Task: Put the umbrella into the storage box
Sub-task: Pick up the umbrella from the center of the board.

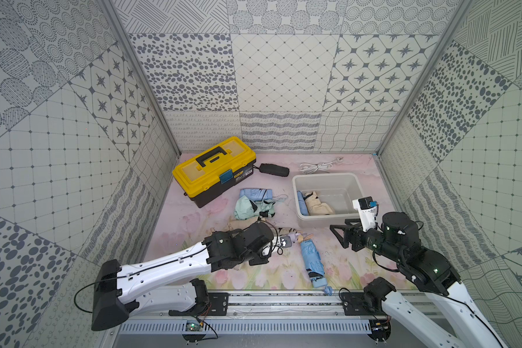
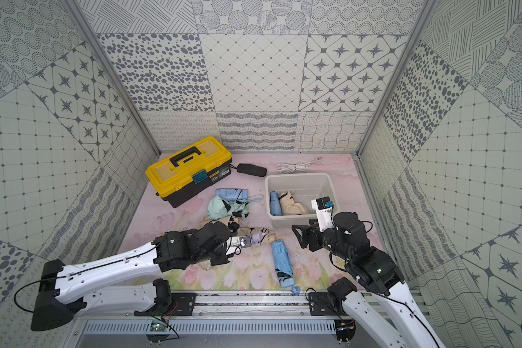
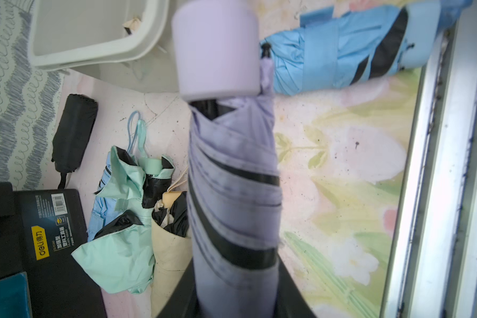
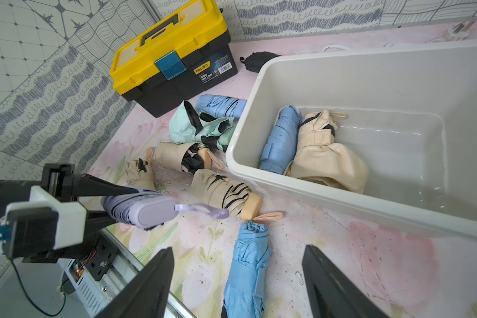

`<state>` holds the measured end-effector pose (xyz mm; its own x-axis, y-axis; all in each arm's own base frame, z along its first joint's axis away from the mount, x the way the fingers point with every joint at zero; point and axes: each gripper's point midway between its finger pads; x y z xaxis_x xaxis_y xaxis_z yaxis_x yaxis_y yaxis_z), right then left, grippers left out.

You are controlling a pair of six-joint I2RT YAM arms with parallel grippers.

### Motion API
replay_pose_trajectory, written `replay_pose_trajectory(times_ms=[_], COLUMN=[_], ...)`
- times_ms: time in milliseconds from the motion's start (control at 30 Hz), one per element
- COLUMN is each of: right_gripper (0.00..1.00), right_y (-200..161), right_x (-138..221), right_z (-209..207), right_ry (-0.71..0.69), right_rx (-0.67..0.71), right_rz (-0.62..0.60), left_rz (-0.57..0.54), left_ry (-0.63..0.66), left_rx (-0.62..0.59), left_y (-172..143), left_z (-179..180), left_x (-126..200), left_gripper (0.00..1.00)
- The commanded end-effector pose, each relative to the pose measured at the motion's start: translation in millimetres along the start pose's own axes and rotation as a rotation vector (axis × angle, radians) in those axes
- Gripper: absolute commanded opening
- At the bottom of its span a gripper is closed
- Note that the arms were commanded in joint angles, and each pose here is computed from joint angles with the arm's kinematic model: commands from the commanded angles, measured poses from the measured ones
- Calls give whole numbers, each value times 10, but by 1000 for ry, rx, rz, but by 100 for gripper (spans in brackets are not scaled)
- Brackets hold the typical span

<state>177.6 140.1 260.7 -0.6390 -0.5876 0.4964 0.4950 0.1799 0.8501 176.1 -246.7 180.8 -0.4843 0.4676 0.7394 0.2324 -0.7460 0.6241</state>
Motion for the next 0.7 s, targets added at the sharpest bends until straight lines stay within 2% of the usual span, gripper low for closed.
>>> replay_pose_trajectory(times_ms=[0, 67, 267, 467, 667], right_gripper=[81, 81, 82, 88, 92], right_y=[81, 53, 133, 210, 340], right_x=[-4, -54, -180, -252, -273], right_z=[280, 409, 588, 689, 759], right_ry=[164, 252, 401, 502, 569], right_rx=[-22, -50, -145, -168, -177], right_rz=[-35, -33, -104, -181, -237], left_rz=[-235, -336, -548, -693, -793], left_ry=[-153, -210, -390, -586, -745], left_rx=[470, 573, 795, 910, 957], left_y=[526, 727, 1143, 1437, 1616], left_z=[6, -1, -43, -127, -195], left_x=[329, 414, 591, 717, 818], left_gripper=[0, 0, 0, 0, 0])
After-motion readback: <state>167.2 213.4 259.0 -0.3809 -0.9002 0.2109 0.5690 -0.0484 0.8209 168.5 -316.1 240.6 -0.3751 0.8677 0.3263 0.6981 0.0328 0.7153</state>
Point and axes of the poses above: each gripper's point midway between its finger pads, its own x axis back along the fingers, its own z axis along the line the jaws close on, y = z × x, and after that the axes turned 13 degrees about x, right-handed
